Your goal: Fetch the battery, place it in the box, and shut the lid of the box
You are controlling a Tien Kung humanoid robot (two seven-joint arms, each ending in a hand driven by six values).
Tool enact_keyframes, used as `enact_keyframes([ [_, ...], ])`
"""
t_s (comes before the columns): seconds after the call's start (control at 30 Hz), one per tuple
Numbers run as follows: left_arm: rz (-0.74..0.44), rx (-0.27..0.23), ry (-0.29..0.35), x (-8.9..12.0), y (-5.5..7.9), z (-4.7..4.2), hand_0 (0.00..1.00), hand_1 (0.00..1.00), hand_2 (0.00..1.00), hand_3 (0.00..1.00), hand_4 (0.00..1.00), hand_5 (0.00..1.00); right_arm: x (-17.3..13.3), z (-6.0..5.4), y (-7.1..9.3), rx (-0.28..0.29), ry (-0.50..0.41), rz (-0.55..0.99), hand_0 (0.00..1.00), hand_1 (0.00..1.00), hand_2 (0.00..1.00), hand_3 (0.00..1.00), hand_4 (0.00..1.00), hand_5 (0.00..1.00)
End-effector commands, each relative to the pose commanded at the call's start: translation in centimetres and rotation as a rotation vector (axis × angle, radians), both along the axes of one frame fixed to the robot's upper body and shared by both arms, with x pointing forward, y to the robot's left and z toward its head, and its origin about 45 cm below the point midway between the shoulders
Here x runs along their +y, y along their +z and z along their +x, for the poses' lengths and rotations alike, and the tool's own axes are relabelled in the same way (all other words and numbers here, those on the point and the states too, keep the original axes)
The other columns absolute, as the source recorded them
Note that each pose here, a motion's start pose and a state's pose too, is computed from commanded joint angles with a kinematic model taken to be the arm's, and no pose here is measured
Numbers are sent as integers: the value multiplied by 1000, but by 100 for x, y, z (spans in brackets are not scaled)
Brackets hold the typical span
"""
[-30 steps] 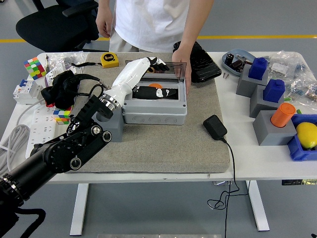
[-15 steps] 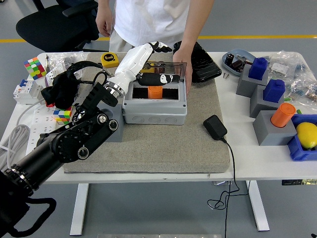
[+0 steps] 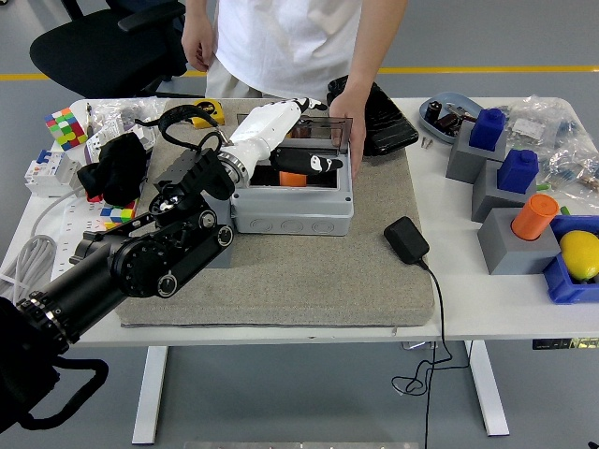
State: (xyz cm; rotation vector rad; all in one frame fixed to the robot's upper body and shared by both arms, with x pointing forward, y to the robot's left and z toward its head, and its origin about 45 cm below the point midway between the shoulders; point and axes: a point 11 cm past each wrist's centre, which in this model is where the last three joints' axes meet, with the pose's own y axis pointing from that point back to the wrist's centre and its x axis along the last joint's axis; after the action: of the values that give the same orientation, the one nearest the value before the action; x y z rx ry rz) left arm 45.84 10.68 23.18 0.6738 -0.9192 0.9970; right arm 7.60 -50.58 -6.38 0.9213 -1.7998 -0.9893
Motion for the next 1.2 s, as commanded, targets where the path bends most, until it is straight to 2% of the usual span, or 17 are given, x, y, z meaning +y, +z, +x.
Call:
enact_keyframes([
  [0.07, 1, 8, -15, -39, -18, -40, 825, 856, 838, 822, 998, 613, -3, 2, 2, 0, 0, -1, 577, 624, 653, 547, 940, 483],
  [0.1, 1, 11, -18, -38, -25, -56, 762, 810, 782, 787, 998, 613, -4, 5, 3, -1, 0, -1, 576, 625, 653, 547, 939, 483],
  [0.27, -29, 15, -19, 22, -28, -136, 762, 810, 782, 787, 998, 613, -10, 1, 6, -2, -1, -3, 576, 625, 653, 547, 939, 483],
  [0.3, -37, 14, -19, 30, -19, -149, 713, 757, 743, 756, 998, 603, -11, -5, 5, -1, -1, -3, 575, 625, 653, 546, 939, 483],
  [0.43, -48, 14, -21, 50, -7, -183, 713, 757, 743, 756, 998, 603, -13, -15, 3, 2, -2, -3, 575, 625, 653, 546, 939, 483],
  [0.57, -44, 30, -20, 103, -71, -228, 701, 746, 735, 749, 998, 584, -15, -1, 7, 0, 0, -4, 577, 625, 653, 546, 939, 483],
  [0.7, -45, 59, -18, 156, -171, -305, 701, 746, 735, 749, 998, 584, -18, -10, 8, 2, 0, -5, 575, 625, 653, 546, 939, 482],
  [0.73, -49, 66, -19, 163, -189, -326, 697, 742, 731, 748, 998, 614, -19, -17, 7, 3, 0, -5, 575, 625, 653, 546, 939, 482],
  [1.0, -96, 105, -45, 136, -259, -502, 694, 742, 730, 744, 998, 621, -7, -42, -5, 3, -8, -2, 574, 625, 653, 546, 939, 482],
  [1.2, -104, 121, -45, 151, -308, -560, 692, 741, 728, 743, 998, 630, 9, -18, -7, -4, -7, 0, 574, 625, 653, 546, 939, 481],
])
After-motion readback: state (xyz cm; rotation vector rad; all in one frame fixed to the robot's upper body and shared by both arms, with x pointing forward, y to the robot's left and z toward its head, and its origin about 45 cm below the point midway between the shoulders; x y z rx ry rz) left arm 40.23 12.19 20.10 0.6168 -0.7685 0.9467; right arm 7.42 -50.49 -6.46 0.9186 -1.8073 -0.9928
